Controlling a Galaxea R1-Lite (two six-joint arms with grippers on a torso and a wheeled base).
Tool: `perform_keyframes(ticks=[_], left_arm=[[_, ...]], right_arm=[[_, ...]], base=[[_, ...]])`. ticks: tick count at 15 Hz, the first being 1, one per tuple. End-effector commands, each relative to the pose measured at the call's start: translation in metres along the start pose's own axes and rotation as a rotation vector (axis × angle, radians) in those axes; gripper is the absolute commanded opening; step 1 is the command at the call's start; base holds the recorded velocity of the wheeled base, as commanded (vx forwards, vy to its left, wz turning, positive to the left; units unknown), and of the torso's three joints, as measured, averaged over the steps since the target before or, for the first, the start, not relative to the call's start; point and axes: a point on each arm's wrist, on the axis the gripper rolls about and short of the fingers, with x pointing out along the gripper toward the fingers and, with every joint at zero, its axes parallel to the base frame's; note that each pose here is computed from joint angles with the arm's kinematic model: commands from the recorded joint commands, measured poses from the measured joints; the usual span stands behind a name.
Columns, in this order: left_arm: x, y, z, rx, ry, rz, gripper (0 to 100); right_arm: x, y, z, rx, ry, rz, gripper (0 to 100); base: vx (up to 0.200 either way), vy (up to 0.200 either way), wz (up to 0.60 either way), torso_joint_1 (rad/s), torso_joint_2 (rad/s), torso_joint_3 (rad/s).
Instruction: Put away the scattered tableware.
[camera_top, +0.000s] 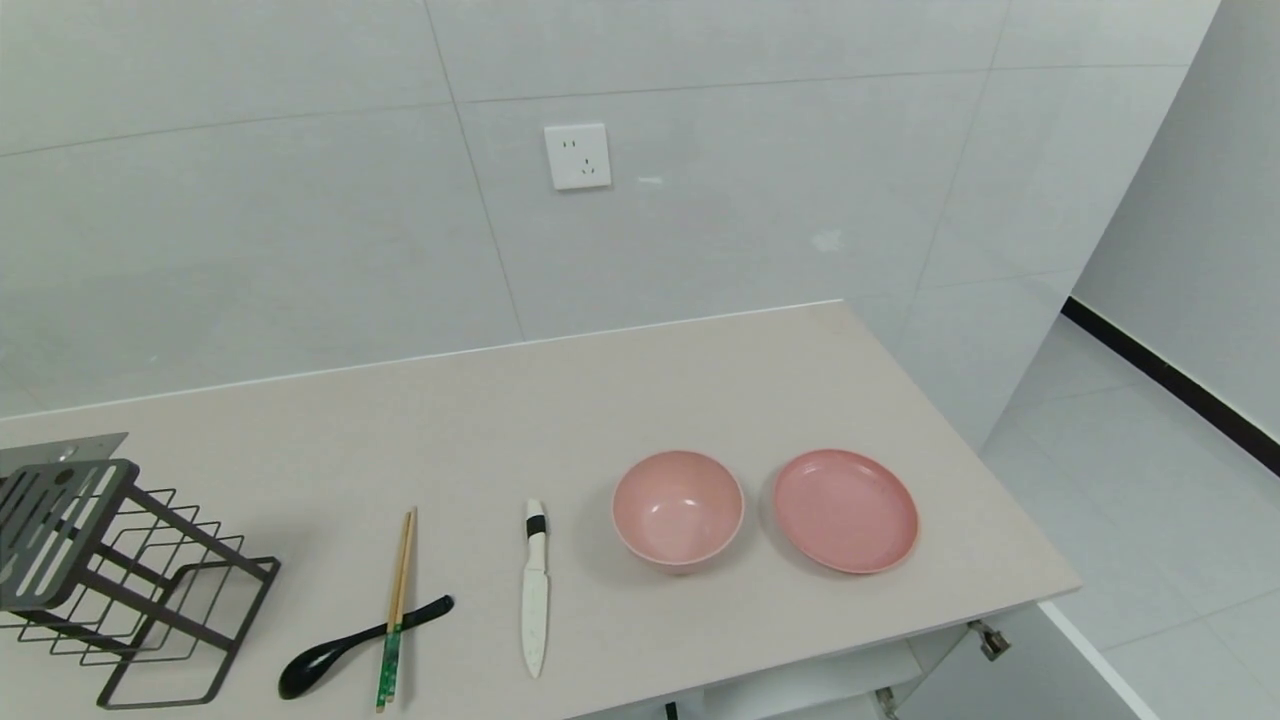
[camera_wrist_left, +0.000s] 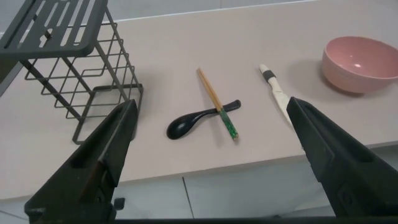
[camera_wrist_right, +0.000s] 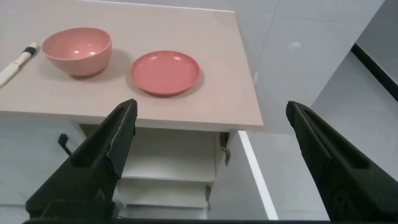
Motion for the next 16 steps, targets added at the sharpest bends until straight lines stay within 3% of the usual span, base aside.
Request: perform_keyframes(ticks=[1, 3, 6, 9, 11, 12, 13, 16], left_arm=[[0.000, 0.000, 0.000, -0.002, 0.001, -0.001, 100], [0.000, 0.000, 0.000, -0.006, 0.001, 0.001, 100], [0.000, 0.000, 0.000, 0.020, 0.001, -0.001, 100], [0.000, 0.000, 0.000, 0.028, 0.001, -0.002, 100], [0.000, 0.000, 0.000, 0.025, 0.001, -0.002, 100], [0.000, 0.000, 0.000, 0.026, 0.001, -0.002, 100], [0.000, 0.000, 0.000, 0.026, 0.001, -0.004, 100], [0.000, 0.000, 0.000, 0.025, 0.001, -0.004, 100]], right_arm=[[0.000, 0.000, 0.000, -0.001, -0.001, -0.001, 100], [0.000, 0.000, 0.000, 0.007, -0.001, -0.001, 100], [0.000, -0.001, 0.001, 0.043, -0.002, -0.046, 100], [0.000, -0.002, 0.009, 0.025, -0.082, -0.060, 100], [0.000, 0.000, -0.001, 0.053, 0.022, -0.005, 100], [0.000, 0.000, 0.000, 0.072, 0.029, 0.016, 100], [0.002, -0.001, 0.007, 0.115, 0.045, 0.044, 100], [0.020, -0.011, 0.067, 0.130, 0.085, 0.059, 100]], base=[[0.000, 0.000, 0.00, 0.000, 0.00, 0.000], [0.000, 0.000, 0.00, 0.000, 0.00, 0.000], [0.000, 0.000, 0.00, 0.000, 0.00, 0.000], [0.000, 0.000, 0.00, 0.000, 0.00, 0.000], [0.000, 0.000, 0.00, 0.000, 0.00, 0.000], [0.000, 0.000, 0.00, 0.000, 0.00, 0.000], [0.000, 0.000, 0.00, 0.000, 0.00, 0.000], [0.000, 0.000, 0.00, 0.000, 0.00, 0.000]])
